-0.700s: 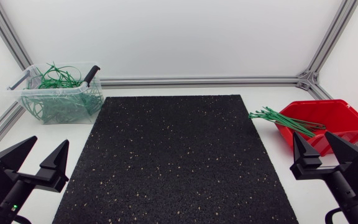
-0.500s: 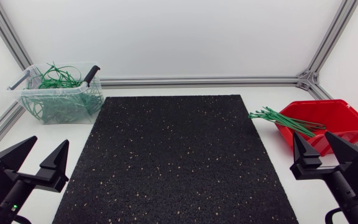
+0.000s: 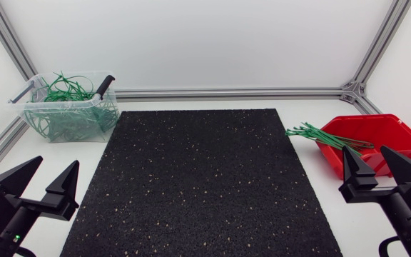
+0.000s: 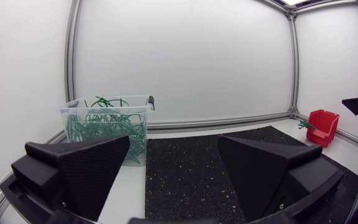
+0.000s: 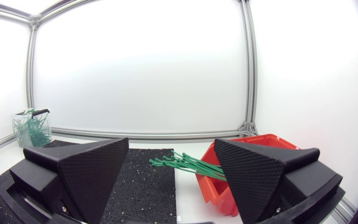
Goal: Take a green cable tie from the red box, thread the tail through the head to close it, then place it in the transparent bin on the left.
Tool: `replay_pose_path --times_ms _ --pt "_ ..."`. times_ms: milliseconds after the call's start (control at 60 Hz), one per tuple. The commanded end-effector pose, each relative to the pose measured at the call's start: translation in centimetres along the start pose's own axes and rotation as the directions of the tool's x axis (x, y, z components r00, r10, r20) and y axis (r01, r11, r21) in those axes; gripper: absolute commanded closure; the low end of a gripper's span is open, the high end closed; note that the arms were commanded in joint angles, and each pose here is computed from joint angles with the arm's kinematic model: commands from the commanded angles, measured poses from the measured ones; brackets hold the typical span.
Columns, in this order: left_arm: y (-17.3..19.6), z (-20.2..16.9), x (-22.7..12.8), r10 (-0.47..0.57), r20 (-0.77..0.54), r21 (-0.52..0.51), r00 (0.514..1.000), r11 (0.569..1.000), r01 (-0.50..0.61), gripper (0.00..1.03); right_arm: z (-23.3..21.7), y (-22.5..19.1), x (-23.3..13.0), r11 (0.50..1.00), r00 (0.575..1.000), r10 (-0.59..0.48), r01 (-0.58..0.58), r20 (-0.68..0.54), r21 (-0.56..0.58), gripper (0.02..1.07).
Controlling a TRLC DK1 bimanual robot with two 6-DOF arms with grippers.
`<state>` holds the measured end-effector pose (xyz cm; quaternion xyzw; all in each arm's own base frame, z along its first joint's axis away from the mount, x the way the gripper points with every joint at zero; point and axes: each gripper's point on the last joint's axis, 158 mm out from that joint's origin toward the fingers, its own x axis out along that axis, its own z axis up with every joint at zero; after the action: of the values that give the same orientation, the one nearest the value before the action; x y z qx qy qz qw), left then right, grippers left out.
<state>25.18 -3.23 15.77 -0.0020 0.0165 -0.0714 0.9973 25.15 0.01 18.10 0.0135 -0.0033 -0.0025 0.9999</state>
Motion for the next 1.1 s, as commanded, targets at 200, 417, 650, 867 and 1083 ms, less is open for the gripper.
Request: replay_pose_path --times_ms 200,417,650,867,1083 --pt "-0.2 -2.2 0.2 -0.011 -0.047 -0.022 0.999 1.000 0.009 0.04 3.6 -0.4 -0.8 1.000 0.998 -0.020 0.019 0.066 0.024 0.07" --pt "-0.2 -2.2 0.2 -0.010 -0.047 -0.022 0.999 1.000 0.009 0.04 6.1 -0.2 -1.3 1.000 0.997 -0.014 0.012 0.082 0.018 0.07" --pt "-0.2 -2.2 0.2 -0.011 -0.047 -0.022 0.999 1.000 0.009 0.04 8.8 -0.3 -0.8 1.000 0.999 -0.021 0.020 0.038 0.017 0.07" --pt "-0.2 -2.2 0.2 -0.010 -0.049 -0.022 0.999 1.000 0.009 0.04 11.8 -0.3 0.4 0.999 0.999 -0.030 0.030 -0.020 0.015 0.07" --pt "-0.1 -2.3 0.2 -0.007 -0.050 -0.022 0.999 1.000 0.006 0.04 14.7 -0.3 2.3 0.999 0.996 -0.033 0.035 -0.087 0.011 0.07"
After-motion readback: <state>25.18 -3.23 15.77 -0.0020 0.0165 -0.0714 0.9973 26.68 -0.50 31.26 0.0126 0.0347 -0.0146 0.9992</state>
